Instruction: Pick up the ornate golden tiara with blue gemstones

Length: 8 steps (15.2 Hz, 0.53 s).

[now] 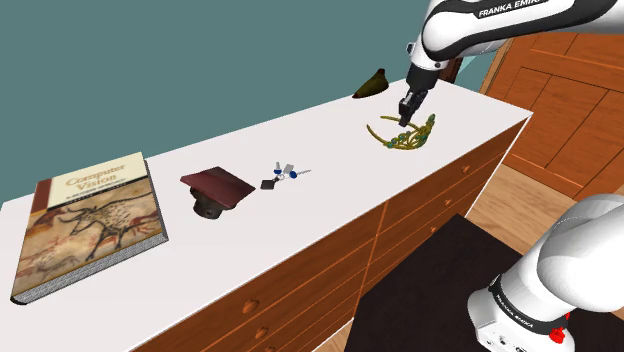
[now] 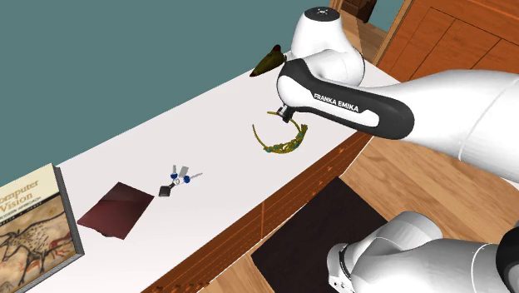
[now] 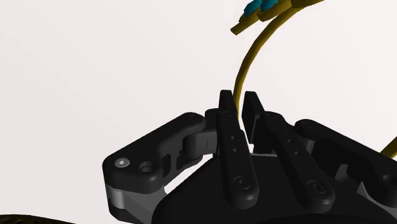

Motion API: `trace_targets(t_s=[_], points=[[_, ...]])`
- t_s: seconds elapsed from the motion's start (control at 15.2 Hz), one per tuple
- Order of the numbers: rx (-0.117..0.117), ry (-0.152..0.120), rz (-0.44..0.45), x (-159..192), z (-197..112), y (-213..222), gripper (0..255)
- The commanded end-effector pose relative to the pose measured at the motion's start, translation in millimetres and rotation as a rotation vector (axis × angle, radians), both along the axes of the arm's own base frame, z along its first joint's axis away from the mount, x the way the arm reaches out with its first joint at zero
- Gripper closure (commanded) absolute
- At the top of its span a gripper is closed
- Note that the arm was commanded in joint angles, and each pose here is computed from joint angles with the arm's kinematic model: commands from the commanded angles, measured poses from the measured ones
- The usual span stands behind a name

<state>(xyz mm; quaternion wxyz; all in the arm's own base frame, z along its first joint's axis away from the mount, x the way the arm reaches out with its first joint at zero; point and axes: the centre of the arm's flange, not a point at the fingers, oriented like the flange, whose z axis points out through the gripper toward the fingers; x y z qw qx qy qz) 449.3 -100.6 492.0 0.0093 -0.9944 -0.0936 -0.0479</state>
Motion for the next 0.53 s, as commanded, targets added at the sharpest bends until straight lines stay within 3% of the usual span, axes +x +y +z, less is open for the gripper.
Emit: trace_targets(t_s=[0.0,0.46], points=[[0.0,0.0,0.0,0.2,11.1,0.0,255],[0.0,0.0,0.0,0.2,38.3,0.0,255]])
